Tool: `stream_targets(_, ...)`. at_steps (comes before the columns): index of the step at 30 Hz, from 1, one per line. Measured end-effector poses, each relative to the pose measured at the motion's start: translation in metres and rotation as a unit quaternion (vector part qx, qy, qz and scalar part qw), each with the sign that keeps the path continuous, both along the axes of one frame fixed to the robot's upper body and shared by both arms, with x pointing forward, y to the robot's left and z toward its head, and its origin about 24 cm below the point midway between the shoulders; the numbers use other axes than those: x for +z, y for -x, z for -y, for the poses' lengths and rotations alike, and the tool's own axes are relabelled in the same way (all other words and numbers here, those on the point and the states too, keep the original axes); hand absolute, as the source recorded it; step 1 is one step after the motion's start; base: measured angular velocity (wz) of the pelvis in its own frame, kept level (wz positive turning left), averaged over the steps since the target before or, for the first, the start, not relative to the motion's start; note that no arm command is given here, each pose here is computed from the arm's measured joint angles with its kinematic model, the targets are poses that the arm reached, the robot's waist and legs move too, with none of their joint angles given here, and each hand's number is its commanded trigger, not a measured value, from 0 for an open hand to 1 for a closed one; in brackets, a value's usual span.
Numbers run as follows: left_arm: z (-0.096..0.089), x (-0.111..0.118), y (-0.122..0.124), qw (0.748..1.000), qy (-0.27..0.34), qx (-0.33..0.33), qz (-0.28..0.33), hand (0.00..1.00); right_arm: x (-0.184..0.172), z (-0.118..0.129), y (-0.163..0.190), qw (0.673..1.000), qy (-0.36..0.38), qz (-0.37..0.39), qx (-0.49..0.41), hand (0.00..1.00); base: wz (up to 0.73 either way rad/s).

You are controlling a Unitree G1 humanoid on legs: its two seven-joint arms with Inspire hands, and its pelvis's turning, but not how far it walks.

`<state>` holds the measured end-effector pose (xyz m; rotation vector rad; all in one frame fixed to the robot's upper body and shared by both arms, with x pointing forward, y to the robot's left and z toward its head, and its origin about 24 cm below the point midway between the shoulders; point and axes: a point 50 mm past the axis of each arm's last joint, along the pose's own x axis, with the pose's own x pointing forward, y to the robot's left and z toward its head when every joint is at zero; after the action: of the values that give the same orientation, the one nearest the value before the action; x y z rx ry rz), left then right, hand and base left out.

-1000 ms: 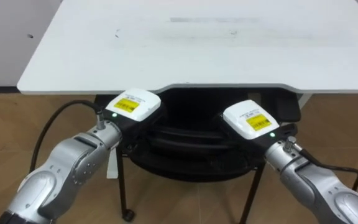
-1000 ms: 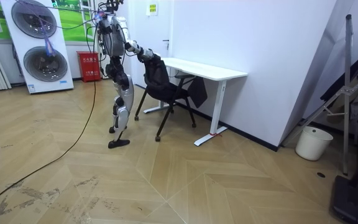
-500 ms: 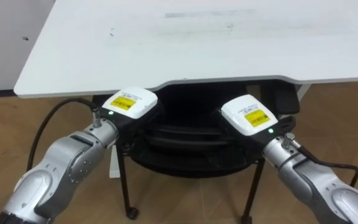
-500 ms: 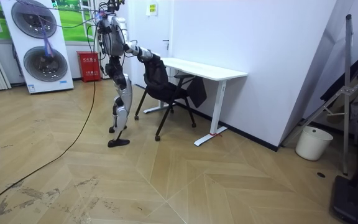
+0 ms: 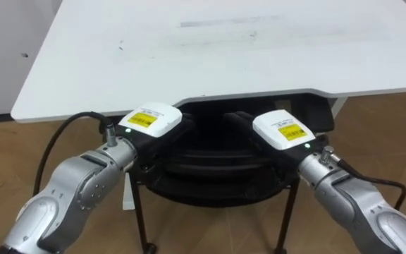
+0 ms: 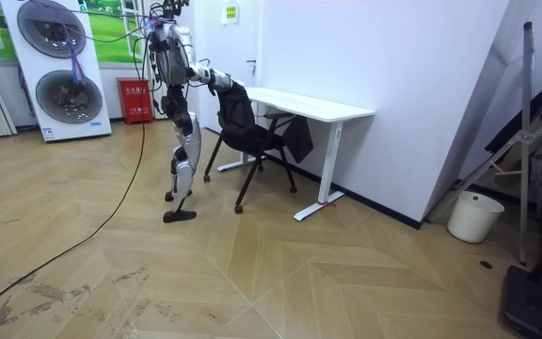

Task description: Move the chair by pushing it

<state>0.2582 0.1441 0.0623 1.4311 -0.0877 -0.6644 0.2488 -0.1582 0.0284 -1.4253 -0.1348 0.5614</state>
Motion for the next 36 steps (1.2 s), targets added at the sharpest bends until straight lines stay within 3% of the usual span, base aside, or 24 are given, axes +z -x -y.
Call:
stream_targets(11, 0.003, -0.002, 0.001, 1.000, 0.015, 0.010, -0.007, 0.00, -0.001, 0.002, -0.002, 0.999, -0.016, -0.023, -0.025, 0.00, -0.02)
stream_targets(17, -0.001, 0.000, 0.000, 1.000, 0.013, 0.017, -0.003, 0.00, 0.016, 0.004, -0.005, 1.000, -0.018, -0.001, -0.023, 0.00, -0.02)
stream_targets(28, -0.018, 0.025, -0.003, 0.998, -0.011, 0.021, 0.062, 0.00, 0.047, 0.021, -0.009, 0.999, 0.000, 0.052, -0.008, 0.00, 0.02)
stream_targets(31, -0.031, 0.036, -0.005, 0.995, -0.011, 0.045, 0.085, 0.00, 0.064, 0.031, -0.008, 0.996, 0.003, 0.086, -0.013, 0.00, 0.07)
stream_targets(34, -0.046, 0.056, 0.000, 0.989, -0.019, 0.059, 0.134, 0.00, 0.095, 0.047, -0.005, 0.984, -0.025, 0.169, -0.045, 0.00, -0.07)
stream_targets(36, -0.062, 0.074, 0.004, 0.973, 0.001, 0.090, 0.214, 0.00, 0.121, 0.069, -0.003, 0.961, -0.077, 0.250, -0.092, 0.00, -0.13)
